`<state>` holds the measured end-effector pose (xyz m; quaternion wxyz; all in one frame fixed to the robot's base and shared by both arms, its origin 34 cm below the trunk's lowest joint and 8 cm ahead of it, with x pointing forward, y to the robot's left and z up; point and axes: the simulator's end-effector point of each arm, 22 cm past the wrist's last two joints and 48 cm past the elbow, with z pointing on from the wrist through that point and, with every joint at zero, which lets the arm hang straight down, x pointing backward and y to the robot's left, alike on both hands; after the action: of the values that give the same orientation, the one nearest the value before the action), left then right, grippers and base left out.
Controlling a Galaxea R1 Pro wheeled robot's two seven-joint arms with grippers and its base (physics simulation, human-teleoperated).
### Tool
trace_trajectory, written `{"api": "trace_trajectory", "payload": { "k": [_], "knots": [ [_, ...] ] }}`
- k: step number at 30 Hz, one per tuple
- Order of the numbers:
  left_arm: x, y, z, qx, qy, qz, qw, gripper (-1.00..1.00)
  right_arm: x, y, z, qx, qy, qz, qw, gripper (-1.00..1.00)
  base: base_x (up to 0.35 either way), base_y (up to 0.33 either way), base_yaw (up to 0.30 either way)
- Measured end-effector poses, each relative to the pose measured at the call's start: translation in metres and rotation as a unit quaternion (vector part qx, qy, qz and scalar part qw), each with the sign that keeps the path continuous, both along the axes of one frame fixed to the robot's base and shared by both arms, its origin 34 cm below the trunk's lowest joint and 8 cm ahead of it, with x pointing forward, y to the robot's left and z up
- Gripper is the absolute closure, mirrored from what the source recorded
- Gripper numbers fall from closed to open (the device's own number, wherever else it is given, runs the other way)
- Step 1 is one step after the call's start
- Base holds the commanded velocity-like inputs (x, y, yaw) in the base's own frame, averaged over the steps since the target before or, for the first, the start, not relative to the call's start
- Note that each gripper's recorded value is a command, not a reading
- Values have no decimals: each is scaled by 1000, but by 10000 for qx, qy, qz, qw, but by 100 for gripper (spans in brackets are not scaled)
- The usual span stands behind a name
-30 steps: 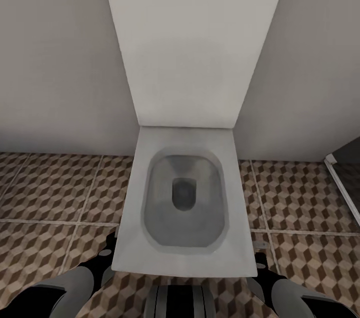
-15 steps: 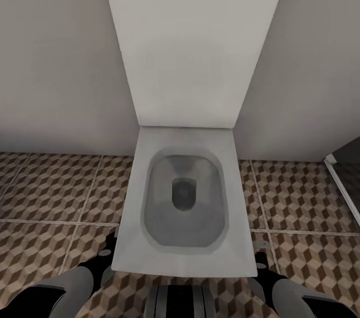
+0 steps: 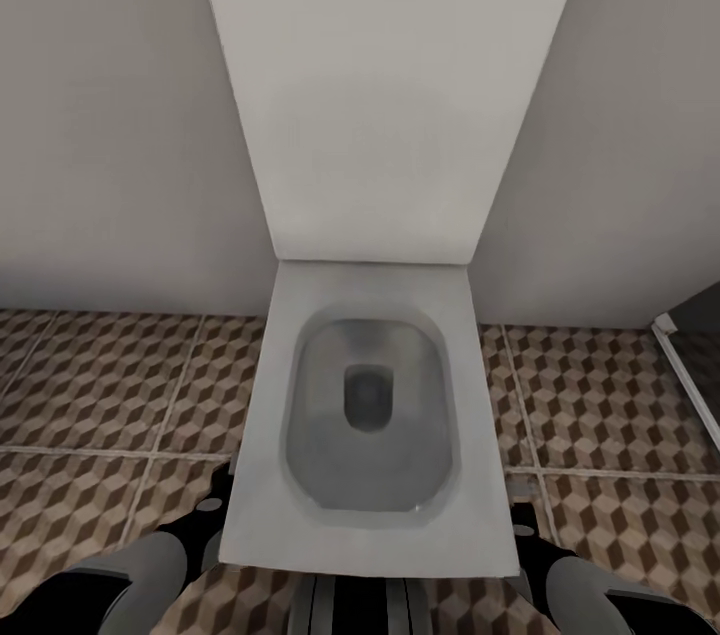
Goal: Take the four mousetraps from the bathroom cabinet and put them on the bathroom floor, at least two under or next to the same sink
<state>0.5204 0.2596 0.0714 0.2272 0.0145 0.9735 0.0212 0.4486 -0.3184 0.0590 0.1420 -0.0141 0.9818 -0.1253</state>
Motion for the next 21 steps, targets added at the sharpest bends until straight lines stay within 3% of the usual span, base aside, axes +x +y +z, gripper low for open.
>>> {"api": "trace_trajectory", "payload": {
  "k": [14,21],
  "knots": [
    [0,-1,0,-8,-6,4,10000,100,0,2,0,25,2,14,10000,100,28,0,0],
    [0,0,0,-2,-2,7,10000,100,0,2,0,28,1,14,10000,100,149,0,0]
  ]
}}
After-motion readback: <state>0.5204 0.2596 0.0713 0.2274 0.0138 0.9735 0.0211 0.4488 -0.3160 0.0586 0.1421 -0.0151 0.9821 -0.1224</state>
